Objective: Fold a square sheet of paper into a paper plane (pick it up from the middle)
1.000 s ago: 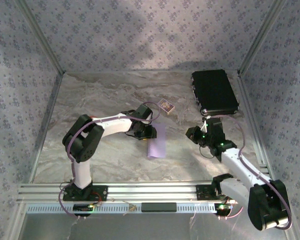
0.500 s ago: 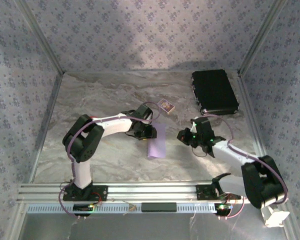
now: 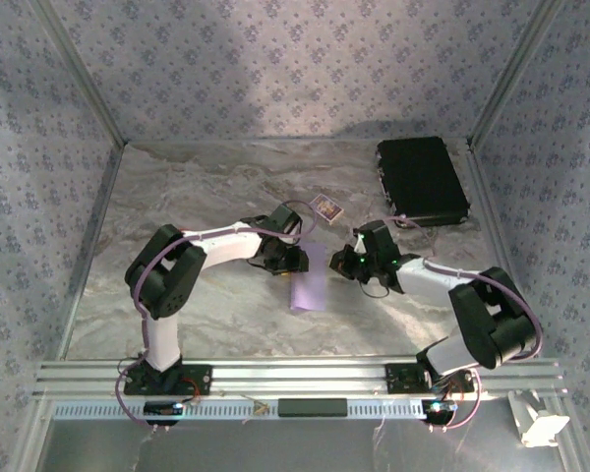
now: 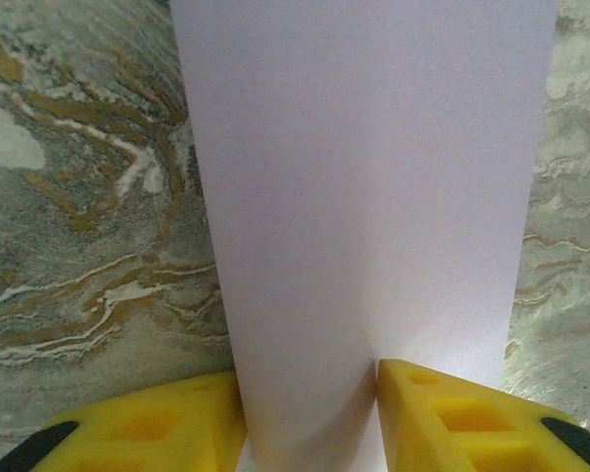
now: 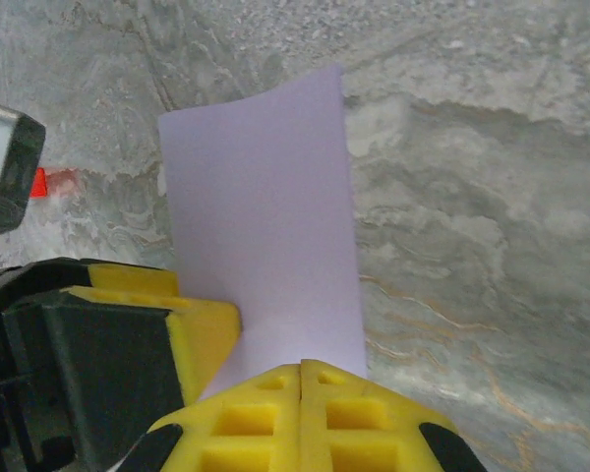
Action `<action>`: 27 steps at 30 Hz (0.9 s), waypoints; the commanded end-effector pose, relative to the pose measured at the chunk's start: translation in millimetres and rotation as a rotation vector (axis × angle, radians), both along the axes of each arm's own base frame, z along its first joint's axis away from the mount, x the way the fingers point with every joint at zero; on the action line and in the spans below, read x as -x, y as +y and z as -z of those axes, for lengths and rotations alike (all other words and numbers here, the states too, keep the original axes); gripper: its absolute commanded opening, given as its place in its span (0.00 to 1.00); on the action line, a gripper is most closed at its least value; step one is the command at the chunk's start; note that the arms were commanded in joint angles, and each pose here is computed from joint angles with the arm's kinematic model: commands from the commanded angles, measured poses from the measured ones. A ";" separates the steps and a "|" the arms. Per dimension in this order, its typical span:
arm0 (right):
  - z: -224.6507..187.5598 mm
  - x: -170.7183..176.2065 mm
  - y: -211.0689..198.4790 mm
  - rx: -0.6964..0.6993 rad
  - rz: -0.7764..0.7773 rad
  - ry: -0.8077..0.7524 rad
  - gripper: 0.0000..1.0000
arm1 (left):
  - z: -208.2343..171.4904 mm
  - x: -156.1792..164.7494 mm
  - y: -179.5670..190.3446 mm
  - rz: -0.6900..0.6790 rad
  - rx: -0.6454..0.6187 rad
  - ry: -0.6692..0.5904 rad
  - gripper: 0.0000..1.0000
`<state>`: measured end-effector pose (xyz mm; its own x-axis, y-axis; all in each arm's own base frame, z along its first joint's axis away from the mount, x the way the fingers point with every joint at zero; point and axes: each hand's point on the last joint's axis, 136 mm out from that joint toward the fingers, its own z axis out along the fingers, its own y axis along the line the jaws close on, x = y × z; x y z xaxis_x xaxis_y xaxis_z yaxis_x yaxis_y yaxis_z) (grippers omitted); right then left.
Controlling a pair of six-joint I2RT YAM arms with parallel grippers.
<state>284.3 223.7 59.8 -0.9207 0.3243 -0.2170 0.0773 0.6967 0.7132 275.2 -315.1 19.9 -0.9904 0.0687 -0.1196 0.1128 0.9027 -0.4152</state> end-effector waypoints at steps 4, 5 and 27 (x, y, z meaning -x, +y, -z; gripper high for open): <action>-0.5 0.8 30.4 -0.036 -0.103 0.033 0.00 | 52.4 11.8 12.8 0.010 -0.104 0.023 0.42; 1.6 0.0 32.7 -0.029 -0.103 0.038 0.00 | 53.2 11.8 14.2 0.008 -0.110 0.021 0.42; 86.0 37.0 3.8 0.216 -0.163 0.227 0.00 | 49.5 12.1 11.2 -0.002 -0.094 0.009 0.42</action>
